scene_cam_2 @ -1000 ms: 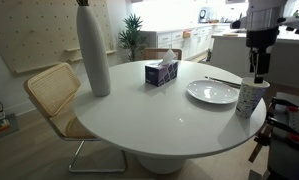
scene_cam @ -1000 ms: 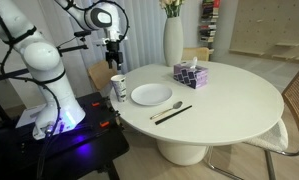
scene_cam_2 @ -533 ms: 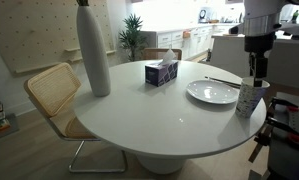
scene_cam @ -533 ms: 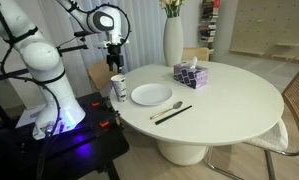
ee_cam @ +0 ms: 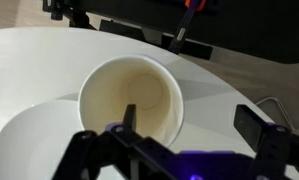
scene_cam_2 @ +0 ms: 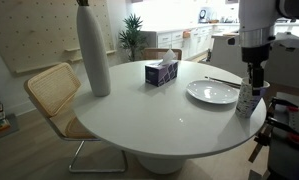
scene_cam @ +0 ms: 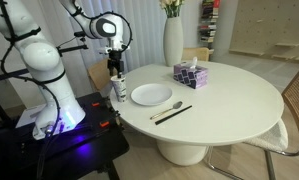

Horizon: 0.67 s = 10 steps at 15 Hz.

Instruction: Move the cup backward

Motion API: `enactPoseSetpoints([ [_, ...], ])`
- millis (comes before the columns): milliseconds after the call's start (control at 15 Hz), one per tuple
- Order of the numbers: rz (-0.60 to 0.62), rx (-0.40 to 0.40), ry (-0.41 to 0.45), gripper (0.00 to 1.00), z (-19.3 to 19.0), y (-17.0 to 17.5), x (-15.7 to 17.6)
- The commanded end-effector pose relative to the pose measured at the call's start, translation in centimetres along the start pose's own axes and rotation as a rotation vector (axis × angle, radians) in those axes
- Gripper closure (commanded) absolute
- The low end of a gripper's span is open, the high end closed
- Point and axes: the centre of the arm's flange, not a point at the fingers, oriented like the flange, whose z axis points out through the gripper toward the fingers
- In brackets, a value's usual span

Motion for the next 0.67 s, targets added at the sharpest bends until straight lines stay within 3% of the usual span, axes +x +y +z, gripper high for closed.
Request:
enactPoseSetpoints([
  [0,0.029,0.011,0.006,0.0,1.54,0.23,0.19],
  [67,0.029,0.013,0.006,0.0,1.73,0.29,0.17],
  [133,0.031,0.015,0.006,0.25,1.89,0.37,0.17],
  [200,0.032,0.016,0.005,0.26,2.05,0.47,0.14],
  [600,0.036,0.015,0.003,0.73,2.24,0.37,-0.16],
])
